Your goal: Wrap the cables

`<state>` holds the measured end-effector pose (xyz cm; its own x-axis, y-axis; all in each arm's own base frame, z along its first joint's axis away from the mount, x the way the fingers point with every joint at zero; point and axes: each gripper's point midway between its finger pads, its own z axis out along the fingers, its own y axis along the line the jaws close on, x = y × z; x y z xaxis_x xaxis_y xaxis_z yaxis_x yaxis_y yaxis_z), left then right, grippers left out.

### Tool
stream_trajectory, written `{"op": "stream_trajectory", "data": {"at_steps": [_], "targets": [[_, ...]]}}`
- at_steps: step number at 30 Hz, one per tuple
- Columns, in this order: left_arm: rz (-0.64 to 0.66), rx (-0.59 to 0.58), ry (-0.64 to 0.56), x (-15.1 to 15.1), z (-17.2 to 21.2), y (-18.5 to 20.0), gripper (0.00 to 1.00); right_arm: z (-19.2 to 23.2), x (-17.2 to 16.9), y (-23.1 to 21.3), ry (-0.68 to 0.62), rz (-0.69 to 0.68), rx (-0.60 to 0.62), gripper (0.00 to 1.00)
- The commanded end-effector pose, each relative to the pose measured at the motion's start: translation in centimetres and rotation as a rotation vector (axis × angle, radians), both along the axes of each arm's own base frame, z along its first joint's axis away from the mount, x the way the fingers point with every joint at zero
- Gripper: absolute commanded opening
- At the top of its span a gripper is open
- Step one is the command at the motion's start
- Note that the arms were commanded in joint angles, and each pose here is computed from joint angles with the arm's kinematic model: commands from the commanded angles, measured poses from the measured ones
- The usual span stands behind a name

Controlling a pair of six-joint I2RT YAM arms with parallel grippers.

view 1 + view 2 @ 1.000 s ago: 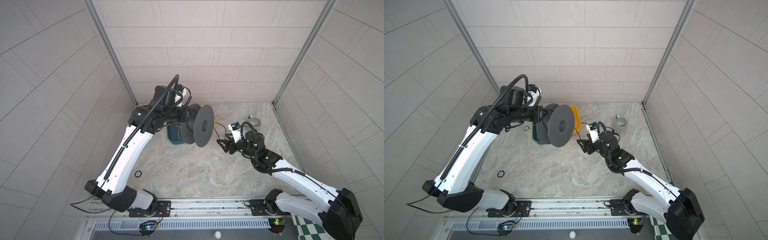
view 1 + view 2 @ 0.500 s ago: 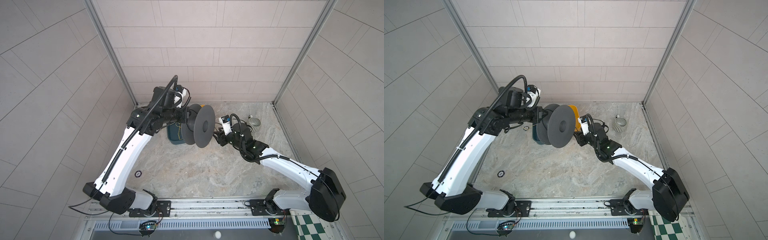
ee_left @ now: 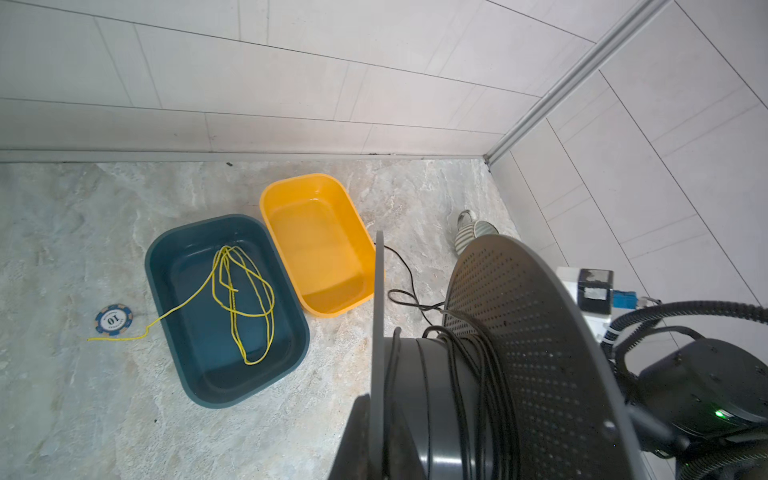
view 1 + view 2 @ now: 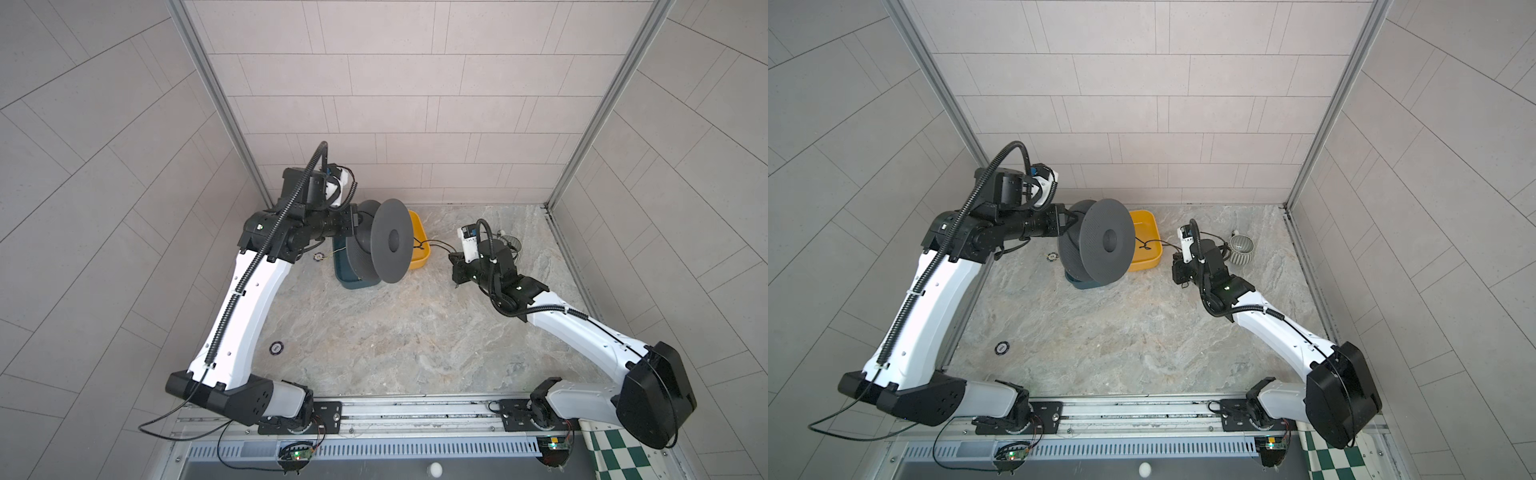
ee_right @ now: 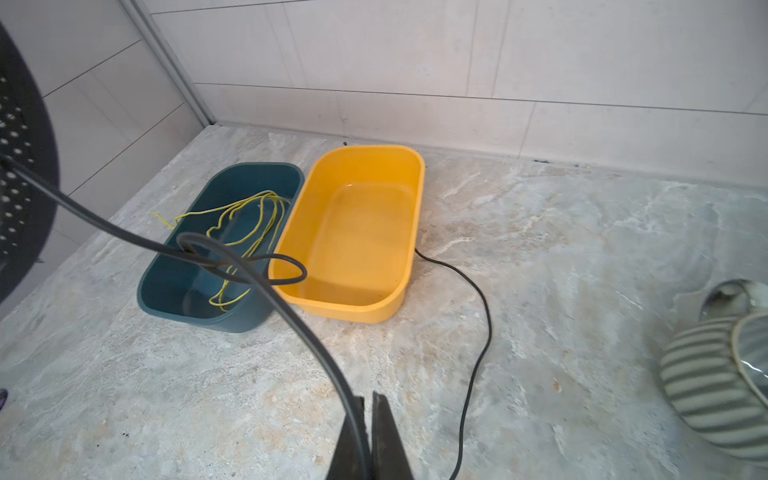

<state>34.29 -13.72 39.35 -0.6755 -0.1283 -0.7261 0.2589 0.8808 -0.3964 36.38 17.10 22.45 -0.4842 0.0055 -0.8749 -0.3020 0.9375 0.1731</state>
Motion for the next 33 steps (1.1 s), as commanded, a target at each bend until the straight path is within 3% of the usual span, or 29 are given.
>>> {"op": "stream_trajectory", "data": {"at_steps": [1, 9, 20, 28, 33], "targets": [[0.099, -0.031, -0.065, 0.8, 2.1, 2.7, 0.0, 0.0, -0.5, -3.5, 0.036, -0.109, -0.007, 0.0], [0.323, 0.087, -0.056, 1.4, 1.7, 8.4, 0.0, -0.9, -1.2, -9.7, 0.098, -0.283, 0.021, 0.0], [0.369, 0.039, -0.029, 1.8, 1.3, 9.2, 0.0, -1.0, -2.0, -13.7, 0.127, -0.42, -0.023, 0.0], [0.343, -0.098, -0.016, 2.5, 1.7, 7.6, 0.0, -2.7, -2.0, -11.4, 0.184, -0.294, -0.059, 0.0], [0.351, -0.195, -0.011, 3.1, 1.6, 6.8, 0.0, -2.2, -2.7, -8.7, 0.144, -0.209, -0.183, 0.0]]}}
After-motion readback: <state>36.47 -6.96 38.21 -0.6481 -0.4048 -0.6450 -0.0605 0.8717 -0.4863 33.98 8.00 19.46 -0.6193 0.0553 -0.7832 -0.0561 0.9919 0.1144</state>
